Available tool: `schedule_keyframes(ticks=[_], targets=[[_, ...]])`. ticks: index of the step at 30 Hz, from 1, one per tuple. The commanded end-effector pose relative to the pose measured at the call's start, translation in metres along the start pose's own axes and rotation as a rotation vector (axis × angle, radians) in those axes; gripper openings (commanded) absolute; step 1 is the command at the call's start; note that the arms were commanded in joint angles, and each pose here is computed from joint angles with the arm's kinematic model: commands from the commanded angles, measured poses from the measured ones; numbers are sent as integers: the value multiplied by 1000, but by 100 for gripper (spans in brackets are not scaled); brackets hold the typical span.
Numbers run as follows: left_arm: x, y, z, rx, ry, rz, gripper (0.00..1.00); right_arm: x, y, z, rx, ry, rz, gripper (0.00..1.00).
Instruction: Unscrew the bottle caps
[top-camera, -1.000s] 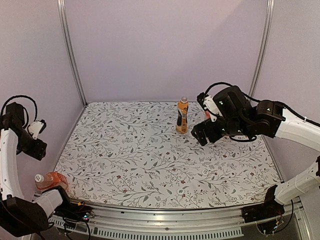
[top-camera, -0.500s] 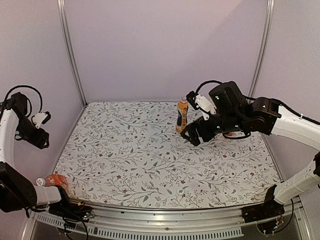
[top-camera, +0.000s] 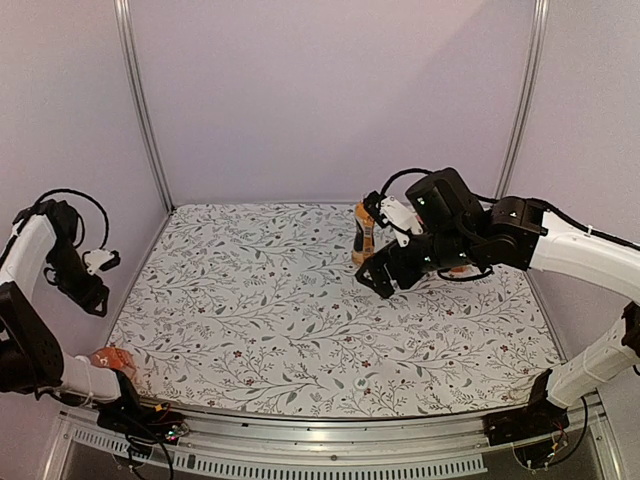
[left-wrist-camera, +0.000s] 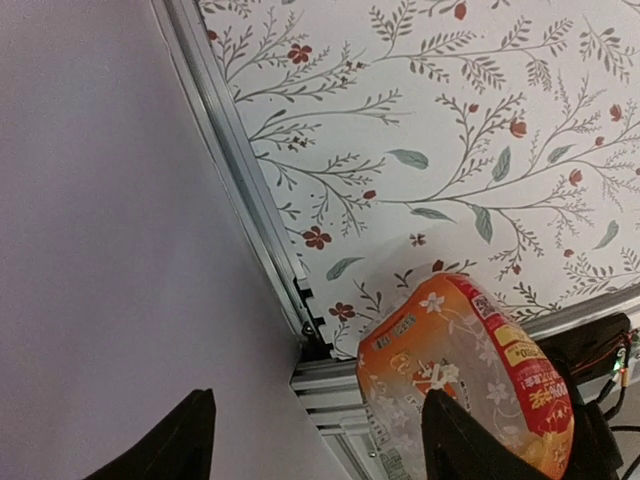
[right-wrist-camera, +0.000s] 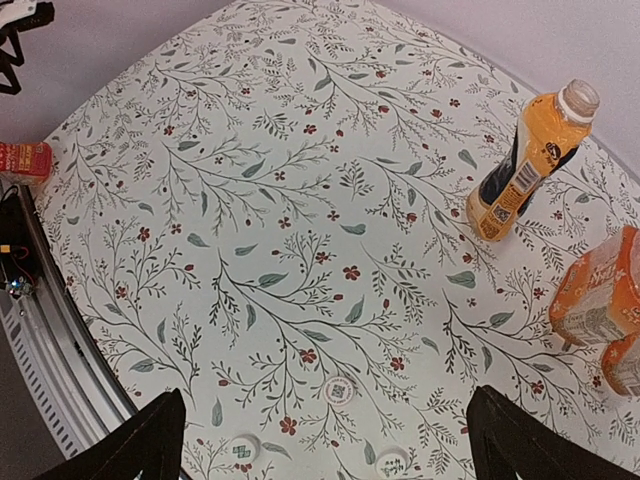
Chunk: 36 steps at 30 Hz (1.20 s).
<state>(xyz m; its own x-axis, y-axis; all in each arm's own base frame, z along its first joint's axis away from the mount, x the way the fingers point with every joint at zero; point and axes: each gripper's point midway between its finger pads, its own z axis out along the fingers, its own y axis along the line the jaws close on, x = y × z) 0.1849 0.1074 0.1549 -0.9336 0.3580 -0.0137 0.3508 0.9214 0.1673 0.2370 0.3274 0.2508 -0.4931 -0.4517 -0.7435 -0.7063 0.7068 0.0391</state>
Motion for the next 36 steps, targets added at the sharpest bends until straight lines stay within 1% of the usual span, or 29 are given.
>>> schedule_keyframes(ticks=[1, 6, 11, 15, 17, 20, 25, 29, 32, 34, 36], targets=[[75, -41, -25, 79, 264, 114, 72, 0, 3, 0, -11, 1, 10, 99], [108, -20, -30, -145, 365, 154, 76, 3, 6, 3, -22, 10, 4, 99], [134, -6, -30, -232, 511, 163, 77, 4, 7, 3, -26, 12, -19, 99], [162, -15, -23, -150, 644, 213, 77, 7, 7, 3, -30, 17, -27, 99], [173, -20, -20, -124, 682, 236, 77, 10, 5, 3, -26, 14, -26, 99], [185, -28, -19, -80, 708, 278, 78, 11, 4, 1, -25, 1, -24, 99], [194, -40, -11, -5, 719, 283, 78, 10, 5, 2, -29, -9, -21, 99], [197, -69, 0, 132, 695, 285, 77, 9, 7, 5, -33, -5, -28, 99], [201, -83, 11, 191, 699, 294, 76, 7, 6, 4, -30, -8, -35, 99], [197, -86, 15, 206, 686, 299, 76, 5, 6, 3, -27, -11, -39, 99], [184, -86, 18, 228, 661, 282, 76, 3, 5, 3, -23, -13, -46, 99]])
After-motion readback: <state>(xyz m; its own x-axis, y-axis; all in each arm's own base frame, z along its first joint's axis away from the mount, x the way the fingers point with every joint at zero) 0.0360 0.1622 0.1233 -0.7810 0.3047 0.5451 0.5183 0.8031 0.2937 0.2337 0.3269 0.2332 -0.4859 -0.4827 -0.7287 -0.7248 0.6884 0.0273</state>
